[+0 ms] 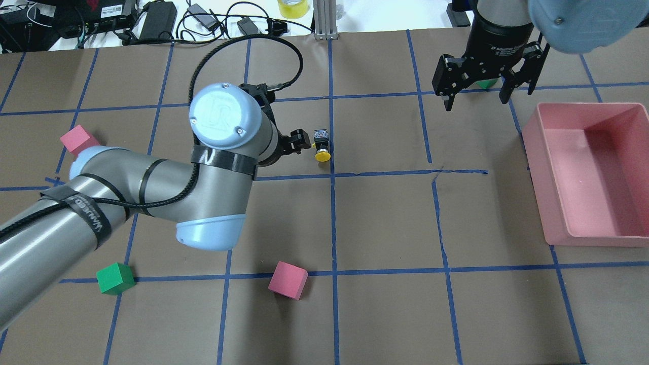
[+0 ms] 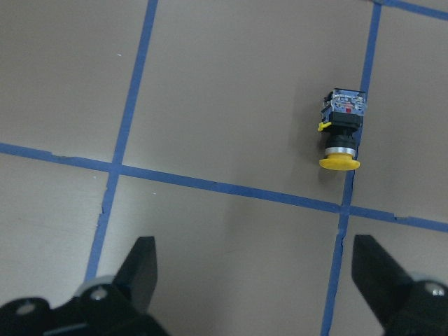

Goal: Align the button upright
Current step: 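Swing the left gripper over the lying button switch, then lower the left gripper and grasp the button switch near its yellow cap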

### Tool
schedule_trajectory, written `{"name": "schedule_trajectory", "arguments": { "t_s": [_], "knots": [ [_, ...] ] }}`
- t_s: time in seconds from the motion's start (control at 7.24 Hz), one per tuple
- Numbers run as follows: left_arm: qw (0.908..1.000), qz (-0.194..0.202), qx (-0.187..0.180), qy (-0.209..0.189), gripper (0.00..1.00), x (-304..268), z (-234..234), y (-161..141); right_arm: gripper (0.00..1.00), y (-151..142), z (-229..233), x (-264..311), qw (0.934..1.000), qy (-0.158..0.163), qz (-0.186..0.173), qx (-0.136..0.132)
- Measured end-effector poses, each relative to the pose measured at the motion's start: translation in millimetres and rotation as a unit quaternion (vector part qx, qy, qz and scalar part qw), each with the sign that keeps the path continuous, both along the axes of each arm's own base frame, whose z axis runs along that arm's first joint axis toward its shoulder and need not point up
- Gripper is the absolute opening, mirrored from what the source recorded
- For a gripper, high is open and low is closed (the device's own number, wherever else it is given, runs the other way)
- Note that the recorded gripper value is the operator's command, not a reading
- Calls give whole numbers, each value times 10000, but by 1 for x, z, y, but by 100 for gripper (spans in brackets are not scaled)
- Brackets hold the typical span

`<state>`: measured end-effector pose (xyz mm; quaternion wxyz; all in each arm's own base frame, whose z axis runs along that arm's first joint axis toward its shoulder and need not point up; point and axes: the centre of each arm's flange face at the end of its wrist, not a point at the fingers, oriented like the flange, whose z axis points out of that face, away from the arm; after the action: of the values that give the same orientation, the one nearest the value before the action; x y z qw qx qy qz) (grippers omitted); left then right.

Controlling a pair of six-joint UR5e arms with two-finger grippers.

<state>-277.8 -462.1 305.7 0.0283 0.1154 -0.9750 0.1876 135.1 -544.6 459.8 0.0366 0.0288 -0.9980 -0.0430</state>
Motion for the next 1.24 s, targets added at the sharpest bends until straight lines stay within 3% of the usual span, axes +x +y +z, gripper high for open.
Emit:
{"name": "schedule_trajectory", "arguments": {
  "t_s": [0.83, 1.24],
  "knots": [
    [9968, 95, -791, 68, 100, -72, -107, -1, 100, 2, -3, 2, 9999, -107, -9, 101],
    [9953, 25, -969, 29, 100, -85, -137, -6, 100, 3, -4, 8, 9997, -229, -25, 106]
  ]
}}
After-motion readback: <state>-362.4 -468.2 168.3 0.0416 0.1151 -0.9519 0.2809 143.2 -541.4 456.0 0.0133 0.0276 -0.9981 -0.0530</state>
